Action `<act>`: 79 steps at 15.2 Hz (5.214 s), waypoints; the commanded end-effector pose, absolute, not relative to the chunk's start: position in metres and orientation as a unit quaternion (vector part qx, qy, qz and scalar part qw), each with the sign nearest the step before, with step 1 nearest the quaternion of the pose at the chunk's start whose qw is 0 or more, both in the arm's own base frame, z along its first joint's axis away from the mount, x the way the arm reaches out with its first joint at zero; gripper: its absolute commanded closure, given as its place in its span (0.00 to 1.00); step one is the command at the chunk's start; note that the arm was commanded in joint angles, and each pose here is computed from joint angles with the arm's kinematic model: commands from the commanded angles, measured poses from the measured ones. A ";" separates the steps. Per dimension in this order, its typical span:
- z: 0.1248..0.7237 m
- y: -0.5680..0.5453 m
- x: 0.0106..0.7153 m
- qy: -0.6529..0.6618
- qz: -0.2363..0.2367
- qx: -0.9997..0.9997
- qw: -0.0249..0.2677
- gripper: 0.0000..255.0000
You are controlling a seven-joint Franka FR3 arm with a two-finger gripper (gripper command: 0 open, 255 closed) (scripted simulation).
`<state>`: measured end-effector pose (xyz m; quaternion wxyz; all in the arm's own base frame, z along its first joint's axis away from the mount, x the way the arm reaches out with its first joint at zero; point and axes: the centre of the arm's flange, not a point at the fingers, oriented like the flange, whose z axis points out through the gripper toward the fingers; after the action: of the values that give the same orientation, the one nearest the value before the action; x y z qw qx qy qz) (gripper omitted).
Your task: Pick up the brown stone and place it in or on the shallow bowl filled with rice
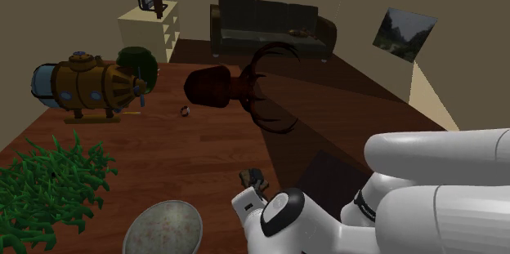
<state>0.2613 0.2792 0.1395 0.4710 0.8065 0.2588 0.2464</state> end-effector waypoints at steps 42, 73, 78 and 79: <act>0.304 0.268 0.266 0.223 0.256 0.817 0.467 1.00; 0.290 0.591 0.312 0.223 0.256 0.817 0.467 1.00; 0.263 0.591 0.312 0.223 0.256 0.817 0.467 1.00; 0.258 0.591 0.312 0.223 0.256 0.817 0.467 1.00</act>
<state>0.3123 0.5901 0.2643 0.4669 0.8167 0.2227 0.2557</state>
